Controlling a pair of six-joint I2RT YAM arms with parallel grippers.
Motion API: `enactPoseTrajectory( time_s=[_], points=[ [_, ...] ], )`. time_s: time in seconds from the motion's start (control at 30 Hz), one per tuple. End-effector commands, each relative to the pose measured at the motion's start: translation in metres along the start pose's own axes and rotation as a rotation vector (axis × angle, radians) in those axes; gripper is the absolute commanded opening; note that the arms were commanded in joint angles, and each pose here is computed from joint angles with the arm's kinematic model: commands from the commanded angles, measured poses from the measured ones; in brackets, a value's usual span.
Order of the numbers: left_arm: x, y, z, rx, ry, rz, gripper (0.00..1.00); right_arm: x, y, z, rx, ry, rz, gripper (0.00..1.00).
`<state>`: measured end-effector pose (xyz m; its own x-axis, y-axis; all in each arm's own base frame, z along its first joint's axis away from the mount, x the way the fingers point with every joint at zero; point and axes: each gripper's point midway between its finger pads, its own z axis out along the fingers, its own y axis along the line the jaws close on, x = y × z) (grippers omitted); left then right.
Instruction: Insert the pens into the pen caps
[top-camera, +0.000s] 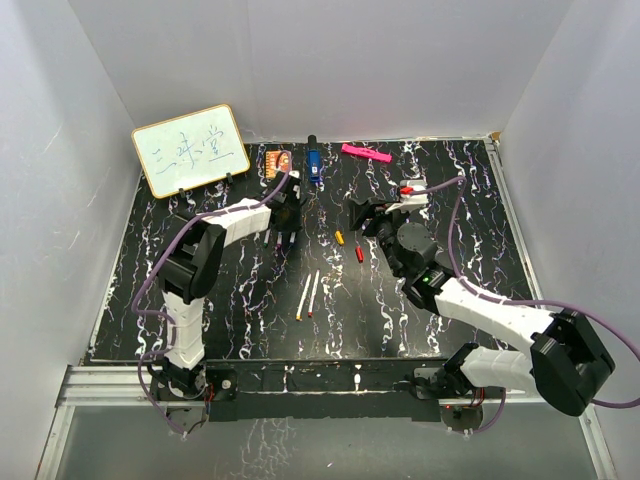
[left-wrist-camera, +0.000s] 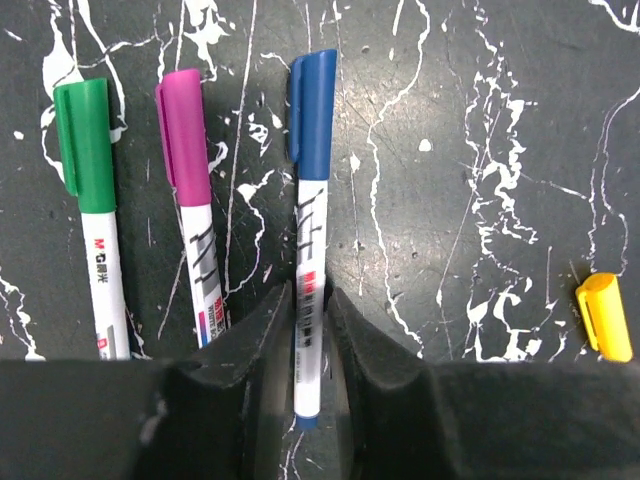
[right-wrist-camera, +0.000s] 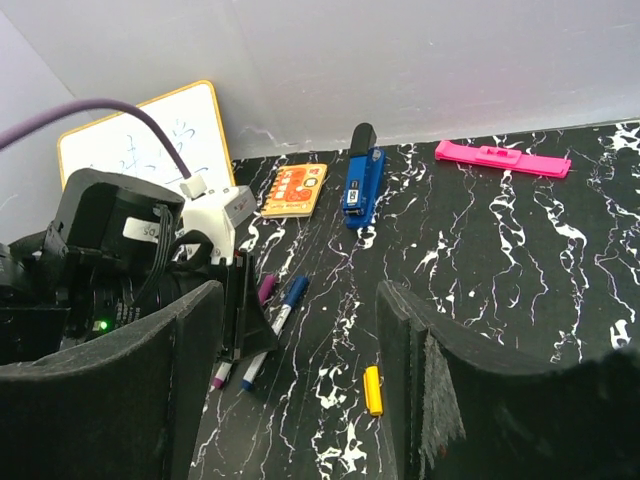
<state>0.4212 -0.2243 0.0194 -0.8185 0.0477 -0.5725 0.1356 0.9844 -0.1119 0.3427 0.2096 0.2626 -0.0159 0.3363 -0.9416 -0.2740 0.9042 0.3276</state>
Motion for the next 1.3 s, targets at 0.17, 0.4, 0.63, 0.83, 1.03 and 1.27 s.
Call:
enactPoseTrajectory(
  time_s=[0.17,0.4,0.63,0.83,1.03,1.27],
  points=[
    [-0.008,0.005,-0.003,-0.021,0.006,-0.025,0.32,-0.007,0.007,0.004,-0.018,-0.022,0.017,0.61],
    [-0.044,-0.008,-0.031,0.035,-0.085,-0.013,0.33,-0.008,0.003,0.005,0.006,-0.028,0.013,0.64],
    [-0.067,-0.029,-0.087,0.177,-0.174,-0.004,0.35,-0.008,-0.013,0.009,0.108,-0.044,0.02,0.68],
    [-0.028,-0.04,-0.116,0.31,-0.092,0.005,0.35,0.01,-0.031,0.017,0.212,0.012,0.007,0.62],
    [0.025,-0.028,-0.139,0.321,-0.021,0.0,0.39,0.027,-0.04,0.025,0.272,0.074,-0.017,0.6],
    [0.079,-0.035,-0.156,0.274,0.096,0.095,0.31,0.035,-0.04,0.026,0.268,0.097,-0.009,0.6]
  ],
)
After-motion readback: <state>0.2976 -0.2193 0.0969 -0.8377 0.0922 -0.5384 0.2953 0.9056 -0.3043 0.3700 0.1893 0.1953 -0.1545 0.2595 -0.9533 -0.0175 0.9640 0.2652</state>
